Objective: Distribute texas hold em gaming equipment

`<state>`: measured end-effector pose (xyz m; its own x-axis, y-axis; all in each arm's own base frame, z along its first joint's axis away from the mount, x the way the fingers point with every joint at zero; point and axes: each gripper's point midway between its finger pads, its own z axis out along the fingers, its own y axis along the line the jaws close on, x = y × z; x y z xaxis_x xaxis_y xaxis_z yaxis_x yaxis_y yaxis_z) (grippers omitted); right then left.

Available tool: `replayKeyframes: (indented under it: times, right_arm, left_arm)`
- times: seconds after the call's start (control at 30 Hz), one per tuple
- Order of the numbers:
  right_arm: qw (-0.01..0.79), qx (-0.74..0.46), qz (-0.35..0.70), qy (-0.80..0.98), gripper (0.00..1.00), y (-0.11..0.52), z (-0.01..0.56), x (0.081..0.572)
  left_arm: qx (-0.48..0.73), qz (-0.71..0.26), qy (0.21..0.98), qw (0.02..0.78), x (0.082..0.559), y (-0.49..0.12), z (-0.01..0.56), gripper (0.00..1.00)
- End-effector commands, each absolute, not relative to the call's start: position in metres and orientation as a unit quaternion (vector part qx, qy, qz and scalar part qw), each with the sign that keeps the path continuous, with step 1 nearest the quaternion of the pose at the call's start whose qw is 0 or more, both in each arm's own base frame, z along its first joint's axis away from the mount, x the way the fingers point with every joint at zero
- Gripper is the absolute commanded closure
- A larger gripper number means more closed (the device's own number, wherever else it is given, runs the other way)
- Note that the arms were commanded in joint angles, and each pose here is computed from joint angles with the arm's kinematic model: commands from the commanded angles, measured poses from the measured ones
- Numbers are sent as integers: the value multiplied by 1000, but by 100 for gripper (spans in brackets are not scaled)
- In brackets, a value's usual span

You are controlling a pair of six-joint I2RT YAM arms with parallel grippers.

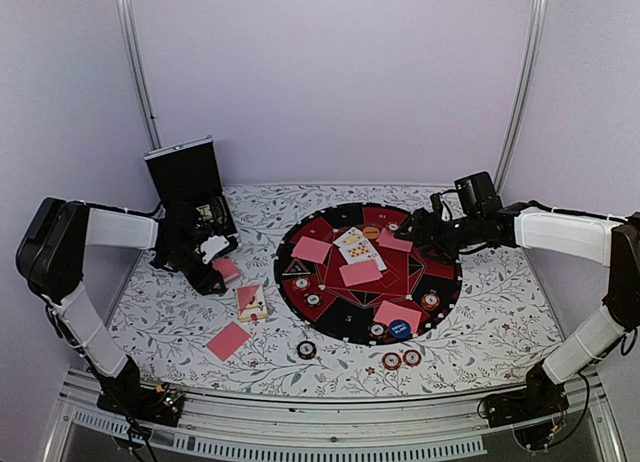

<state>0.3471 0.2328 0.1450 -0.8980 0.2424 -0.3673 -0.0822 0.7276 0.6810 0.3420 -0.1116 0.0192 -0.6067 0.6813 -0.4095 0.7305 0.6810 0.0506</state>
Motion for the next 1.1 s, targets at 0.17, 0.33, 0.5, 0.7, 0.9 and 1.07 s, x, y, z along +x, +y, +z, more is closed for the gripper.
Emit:
replayKeyframes:
  times: [0.17, 0.33, 0.5, 0.7, 0.9, 1.07]
  right_arm:
    - [240, 47, 374, 894, 1, 229, 163, 345]
    - [244, 46, 370, 895, 1, 228, 166, 345]
    - [250, 46, 366, 895, 1, 226, 173, 347]
    - [253, 46, 365, 895, 1, 226, 178, 348]
    - [255, 47, 364, 895, 1, 225, 181, 348]
    - [254, 47, 362, 895, 1, 225, 181, 348]
  left_arm:
    - [391, -64, 898, 194, 337, -125, 6, 100]
    - [391, -62, 899, 187, 331, -124, 1, 84]
    - [395, -65, 896, 192, 327, -124, 5, 52]
    - [398, -64, 892, 206, 328, -125, 21, 28]
    - [398, -64, 886, 227, 334, -128, 47, 0]
    - [400, -61, 884, 233, 336, -128, 60, 0]
